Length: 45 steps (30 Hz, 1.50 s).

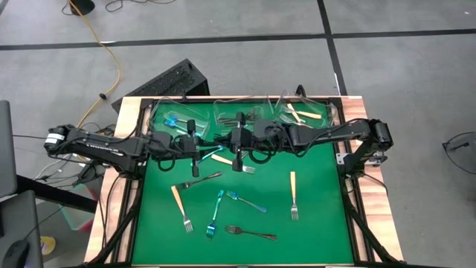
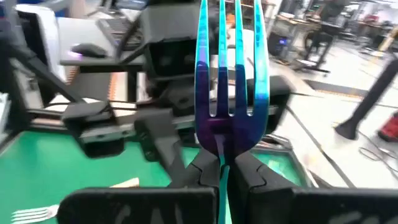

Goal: Sort silverware by color (type)
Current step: Put the blue fork into the left transparent bin

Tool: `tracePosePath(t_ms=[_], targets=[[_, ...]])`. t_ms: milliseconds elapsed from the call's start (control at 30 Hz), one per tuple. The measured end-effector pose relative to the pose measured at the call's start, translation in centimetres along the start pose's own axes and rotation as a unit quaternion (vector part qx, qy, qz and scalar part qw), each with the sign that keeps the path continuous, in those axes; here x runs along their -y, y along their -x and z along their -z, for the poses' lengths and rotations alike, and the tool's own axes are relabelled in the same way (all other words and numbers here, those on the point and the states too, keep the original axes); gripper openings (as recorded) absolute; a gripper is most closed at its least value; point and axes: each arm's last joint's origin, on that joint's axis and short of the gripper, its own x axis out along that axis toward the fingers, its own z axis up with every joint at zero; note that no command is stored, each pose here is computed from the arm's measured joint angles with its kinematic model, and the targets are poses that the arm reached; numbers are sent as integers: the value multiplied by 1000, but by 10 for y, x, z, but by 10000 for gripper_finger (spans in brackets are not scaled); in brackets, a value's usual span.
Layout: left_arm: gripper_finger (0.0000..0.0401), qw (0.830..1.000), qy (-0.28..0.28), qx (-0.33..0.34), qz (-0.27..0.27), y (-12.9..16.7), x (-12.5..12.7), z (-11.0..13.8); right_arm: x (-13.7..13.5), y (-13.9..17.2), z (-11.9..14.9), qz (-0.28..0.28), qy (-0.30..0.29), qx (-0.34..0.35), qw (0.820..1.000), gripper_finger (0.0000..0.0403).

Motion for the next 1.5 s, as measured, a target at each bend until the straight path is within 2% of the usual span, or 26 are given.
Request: tracePosePath(t_ms=[167, 333, 600, 767, 867, 933, 1000, 1067, 1167, 1233, 1300, 1367, 1500], targets=[[60, 998, 14, -47, -31, 5, 0, 7, 3, 0, 4, 26, 0, -20, 999, 26], [67, 993, 44, -82, -77, 13, -3, 11, 12, -1, 10, 45, -15, -47, 998, 26], [68, 988, 91, -93, -78, 30, -7, 9, 44, -2, 24, 81, -35, -95, 992, 26], [68, 986, 116, -93, -78, 40, -10, 7, 61, -3, 25, 93, -54, -86, 990, 26], [68, 986, 132, -74, -64, 46, -11, 3, 69, -17, 29, 92, -78, -51, 991, 26], [68, 987, 138, -60, -48, 50, -10, -1, 75, -22, 38, 84, -82, -56, 991, 26], [68, 988, 147, -42, -34, 57, -10, -6, 77, -39, 42, 85, -85, -21, 993, 26], [68, 987, 157, -24, -21, 63, -10, -10, 81, -42, 51, 78, -90, -26, 993, 26], [68, 986, 164, 3, -6, 76, -11, -16, 83, -62, 57, 57, -93, 27, 994, 26], [68, 985, 171, 26, -1, 83, -12, -21, 89, -68, 66, 58, -108, 16, 992, 26], [68, 985, 171, 35, 0, 89, -13, -23, 92, -83, 70, 62, -110, 41, 991, 26], [68, 983, 175, 53, 2, 95, -15, -26, 97, -92, 77, 65, -115, 24, 991, 26], [68, 982, 177, 63, 1, 101, -17, -28, 102, -118, 79, 63, -115, 41, 991, 26]])
